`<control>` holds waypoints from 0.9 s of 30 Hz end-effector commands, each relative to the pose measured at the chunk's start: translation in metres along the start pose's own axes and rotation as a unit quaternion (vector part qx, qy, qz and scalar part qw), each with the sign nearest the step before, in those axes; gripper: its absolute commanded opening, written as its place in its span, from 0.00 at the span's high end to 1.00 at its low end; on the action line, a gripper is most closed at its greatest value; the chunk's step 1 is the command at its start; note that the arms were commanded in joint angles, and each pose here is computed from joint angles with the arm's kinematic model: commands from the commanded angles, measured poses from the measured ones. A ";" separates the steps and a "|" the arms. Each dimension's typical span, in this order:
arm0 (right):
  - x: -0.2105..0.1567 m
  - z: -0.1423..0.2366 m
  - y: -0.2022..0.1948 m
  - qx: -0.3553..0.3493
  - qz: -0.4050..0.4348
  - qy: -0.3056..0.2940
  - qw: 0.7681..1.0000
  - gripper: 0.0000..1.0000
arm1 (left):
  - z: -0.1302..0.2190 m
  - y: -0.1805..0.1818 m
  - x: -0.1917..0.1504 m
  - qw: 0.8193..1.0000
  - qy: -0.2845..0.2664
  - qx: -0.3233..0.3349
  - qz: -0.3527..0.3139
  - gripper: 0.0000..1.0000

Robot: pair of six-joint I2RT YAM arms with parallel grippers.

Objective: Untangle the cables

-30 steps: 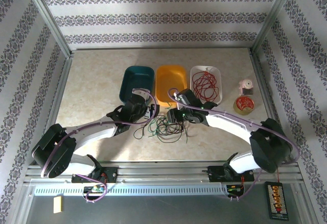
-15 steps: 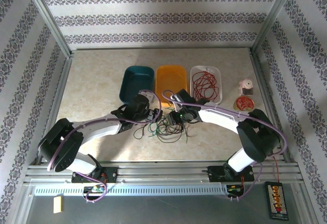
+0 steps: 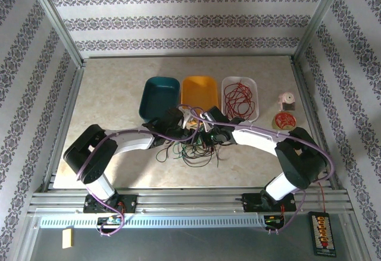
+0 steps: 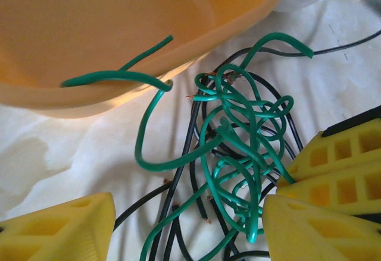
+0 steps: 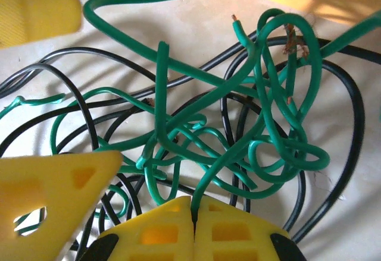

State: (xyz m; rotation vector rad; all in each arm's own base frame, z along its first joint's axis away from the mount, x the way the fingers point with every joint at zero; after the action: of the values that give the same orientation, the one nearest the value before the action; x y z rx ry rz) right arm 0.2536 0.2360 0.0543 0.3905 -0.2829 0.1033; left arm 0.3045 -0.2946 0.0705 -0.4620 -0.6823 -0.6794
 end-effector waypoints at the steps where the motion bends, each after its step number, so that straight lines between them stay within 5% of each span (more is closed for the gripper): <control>1: 0.005 0.010 0.002 0.014 0.001 -0.018 1.000 1.00 | -0.004 -0.015 0.019 0.999 -0.024 -0.037 -0.019 0.38; 14: 0.007 0.062 -0.003 0.100 -0.037 -0.069 0.992 1.00 | -0.017 0.002 0.013 1.000 -0.017 -0.002 0.011 1.00; 22: 0.011 0.101 -0.042 0.128 -0.130 -0.136 0.974 1.00 | -0.012 0.023 -0.004 0.998 0.011 0.059 0.021 1.00; 27: 0.011 0.112 -0.080 0.085 -0.196 -0.186 0.959 1.00 | 0.000 0.029 -0.014 0.996 0.020 0.081 0.018 1.00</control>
State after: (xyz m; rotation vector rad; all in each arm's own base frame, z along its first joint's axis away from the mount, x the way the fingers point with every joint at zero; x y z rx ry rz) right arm 0.2463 0.1377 0.1280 0.6625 -0.5268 -0.2415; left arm 0.3225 -0.2960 0.0669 -0.4223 -0.7226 -0.6266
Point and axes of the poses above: each hand's point on the last joint's axis, 136 mm out from that joint toward the fingers, its own z axis back along the fingers, its own y axis along the line the jaws close on, x = y × z, the point moved 1 cm from there along z, back along the fingers, and after that the axes turned 14 degrees about -z, right-handed, at the moved point
